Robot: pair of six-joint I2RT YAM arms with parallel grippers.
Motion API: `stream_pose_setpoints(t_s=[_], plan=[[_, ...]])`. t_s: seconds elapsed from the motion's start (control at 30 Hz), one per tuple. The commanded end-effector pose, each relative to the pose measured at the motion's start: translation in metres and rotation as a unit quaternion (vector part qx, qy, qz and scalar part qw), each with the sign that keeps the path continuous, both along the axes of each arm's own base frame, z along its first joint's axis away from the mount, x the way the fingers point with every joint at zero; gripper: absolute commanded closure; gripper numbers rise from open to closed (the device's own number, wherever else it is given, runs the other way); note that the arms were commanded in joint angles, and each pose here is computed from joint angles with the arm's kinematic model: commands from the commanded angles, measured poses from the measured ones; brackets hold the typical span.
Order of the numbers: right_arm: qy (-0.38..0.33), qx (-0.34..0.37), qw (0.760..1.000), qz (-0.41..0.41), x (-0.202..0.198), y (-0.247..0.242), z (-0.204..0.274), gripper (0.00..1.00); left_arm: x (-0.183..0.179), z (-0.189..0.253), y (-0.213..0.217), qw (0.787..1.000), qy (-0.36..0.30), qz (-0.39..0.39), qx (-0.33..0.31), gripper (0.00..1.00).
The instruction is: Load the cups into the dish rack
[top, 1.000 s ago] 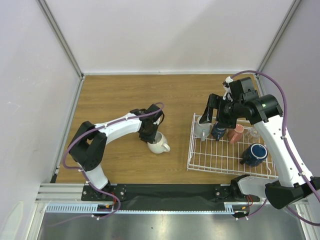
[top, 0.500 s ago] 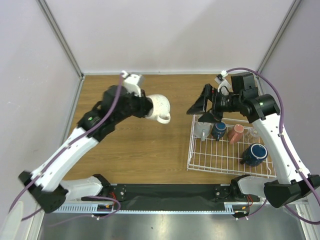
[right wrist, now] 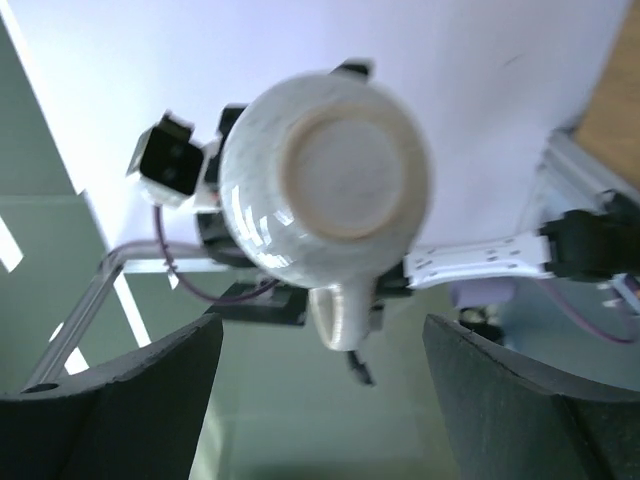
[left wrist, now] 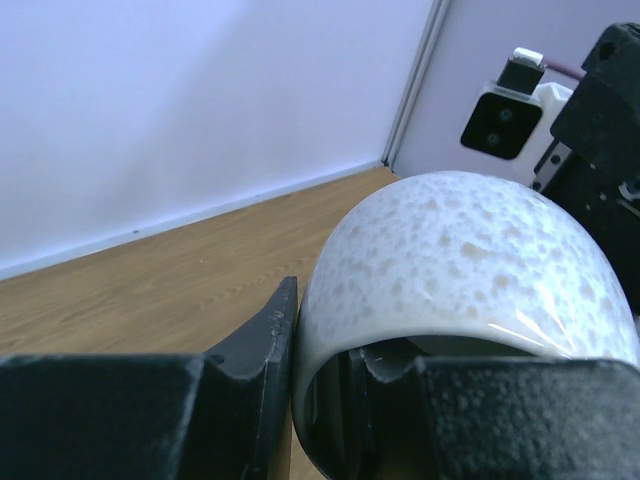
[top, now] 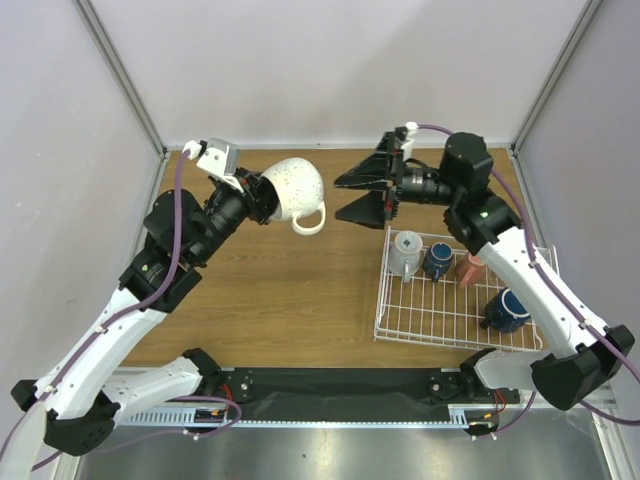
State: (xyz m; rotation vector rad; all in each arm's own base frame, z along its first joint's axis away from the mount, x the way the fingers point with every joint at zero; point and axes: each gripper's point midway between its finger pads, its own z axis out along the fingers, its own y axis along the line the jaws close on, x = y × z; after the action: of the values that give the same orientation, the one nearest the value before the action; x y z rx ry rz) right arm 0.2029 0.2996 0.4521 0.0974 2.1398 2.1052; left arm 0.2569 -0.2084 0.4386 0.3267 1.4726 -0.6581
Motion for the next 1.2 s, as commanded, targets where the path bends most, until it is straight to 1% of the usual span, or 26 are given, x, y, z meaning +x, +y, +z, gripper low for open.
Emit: stream_pose_setpoints(t_s=[0.0,0.13,0.2,0.27,0.37,0.47,0.57,0.6,0.67,0.7,0.77,0.87,0.9,0.97,1.0,1.03,1.07,1.1,1.13,1.17], plan=[[-0.017,0.087,0.995,0.050,-0.025,0.017,0.055,0.12,-0.004,0.071,0.008,0.993,-0.089,0.011,-0.082,1.00],[0.015,0.097,0.993,0.070,-0.037,0.035,0.058,0.14,-0.004,0.088,0.005,0.991,-0.105,0.003,-0.084,1.00],[0.013,0.106,0.991,0.079,-0.044,0.042,0.063,0.16,-0.007,0.100,0.005,0.988,-0.120,-0.003,-0.093,1.00],[0.012,0.107,0.991,0.079,-0.044,0.047,0.064,0.19,-0.008,0.105,0.002,0.987,-0.123,-0.009,-0.098,1.00],[0.009,0.110,0.991,0.077,-0.042,0.051,0.066,0.28,-0.014,0.110,0.002,0.986,-0.124,-0.021,-0.109,1.00],[0.016,0.108,0.992,0.060,-0.036,0.053,0.063,0.35,-0.019,0.106,0.002,0.985,-0.123,-0.029,-0.117,1.00],[0.029,0.103,0.994,0.035,-0.028,0.055,0.057,0.45,-0.018,0.102,0.002,0.987,-0.112,-0.028,-0.112,1.00],[0.031,0.101,0.994,0.032,-0.026,0.056,0.056,0.50,-0.018,0.102,0.002,0.987,-0.110,-0.027,-0.113,1.00],[0.036,0.103,0.994,0.031,-0.024,0.059,0.054,0.53,-0.019,0.100,0.002,0.987,-0.102,-0.029,-0.119,1.00],[0.038,0.104,0.993,0.032,-0.023,0.060,0.054,0.57,-0.018,0.099,0.002,0.987,-0.099,-0.029,-0.122,1.00],[0.038,0.108,0.993,0.032,-0.023,0.062,0.055,0.61,-0.020,0.097,-0.003,0.987,-0.093,-0.042,-0.125,1.00],[0.040,0.107,0.993,0.028,-0.019,0.064,0.053,0.75,-0.020,0.095,-0.008,0.987,-0.090,-0.054,-0.120,1.00],[0.041,0.106,0.993,0.028,-0.019,0.064,0.051,0.84,-0.020,0.094,-0.009,0.987,-0.088,-0.056,-0.119,1.00],[0.039,0.105,0.993,0.024,-0.017,0.065,0.049,0.95,-0.021,0.093,-0.009,0.987,-0.088,-0.057,-0.118,1.00],[0.039,0.104,0.994,0.024,-0.018,0.065,0.047,1.00,-0.020,0.085,-0.011,0.989,-0.075,-0.059,-0.110,1.00],[0.035,0.103,0.994,0.022,-0.018,0.065,0.046,1.00,-0.021,0.084,-0.011,0.989,-0.075,-0.060,-0.110,0.99],[0.029,0.099,0.995,0.016,-0.016,0.064,0.044,1.00,-0.021,0.082,-0.010,0.990,-0.071,-0.058,-0.110,0.83],[0.026,0.094,0.995,0.013,-0.016,0.064,0.041,1.00,-0.019,0.079,-0.010,0.990,-0.065,-0.055,-0.110,0.70],[0.021,0.090,0.996,0.009,-0.016,0.062,0.040,1.00,-0.018,0.073,-0.008,0.992,-0.054,-0.048,-0.107,0.48],[0.015,0.082,0.996,0.005,-0.015,0.060,0.037,1.00,-0.018,0.070,-0.007,0.992,-0.048,-0.046,-0.106,0.39]])
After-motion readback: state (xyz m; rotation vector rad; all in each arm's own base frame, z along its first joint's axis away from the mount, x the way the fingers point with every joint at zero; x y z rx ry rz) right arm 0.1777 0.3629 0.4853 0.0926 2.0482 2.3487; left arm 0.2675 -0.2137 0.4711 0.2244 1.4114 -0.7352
